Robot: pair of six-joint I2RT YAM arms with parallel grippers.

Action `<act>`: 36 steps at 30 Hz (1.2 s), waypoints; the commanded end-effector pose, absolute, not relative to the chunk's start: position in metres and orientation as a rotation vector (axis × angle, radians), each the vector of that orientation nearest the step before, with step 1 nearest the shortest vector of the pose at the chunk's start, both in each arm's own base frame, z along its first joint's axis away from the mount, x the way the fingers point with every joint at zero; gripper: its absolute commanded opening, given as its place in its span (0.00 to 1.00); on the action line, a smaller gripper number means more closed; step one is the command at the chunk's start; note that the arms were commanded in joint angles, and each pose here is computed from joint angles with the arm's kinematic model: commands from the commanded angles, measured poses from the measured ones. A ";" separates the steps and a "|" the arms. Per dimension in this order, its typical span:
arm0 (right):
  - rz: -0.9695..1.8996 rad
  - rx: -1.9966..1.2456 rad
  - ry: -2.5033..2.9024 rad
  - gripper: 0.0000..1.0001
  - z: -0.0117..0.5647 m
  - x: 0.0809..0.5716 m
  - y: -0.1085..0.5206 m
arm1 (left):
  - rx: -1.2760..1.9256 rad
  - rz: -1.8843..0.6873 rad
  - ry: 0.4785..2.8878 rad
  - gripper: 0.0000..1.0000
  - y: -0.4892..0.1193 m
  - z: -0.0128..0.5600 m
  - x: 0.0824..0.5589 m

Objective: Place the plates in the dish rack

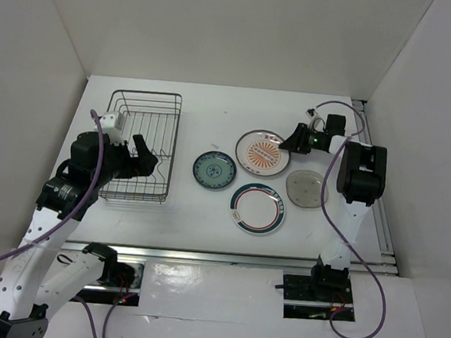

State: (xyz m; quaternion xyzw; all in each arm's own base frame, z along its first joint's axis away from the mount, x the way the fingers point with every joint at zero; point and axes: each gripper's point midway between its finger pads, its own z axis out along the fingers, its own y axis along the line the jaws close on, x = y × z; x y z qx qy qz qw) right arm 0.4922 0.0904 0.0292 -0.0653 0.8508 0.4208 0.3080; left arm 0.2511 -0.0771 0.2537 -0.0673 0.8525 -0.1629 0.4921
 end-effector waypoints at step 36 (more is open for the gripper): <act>1.142 -0.079 1.652 0.00 0.311 0.473 0.184 | 0.052 -0.633 2.021 1.00 -0.120 0.272 0.254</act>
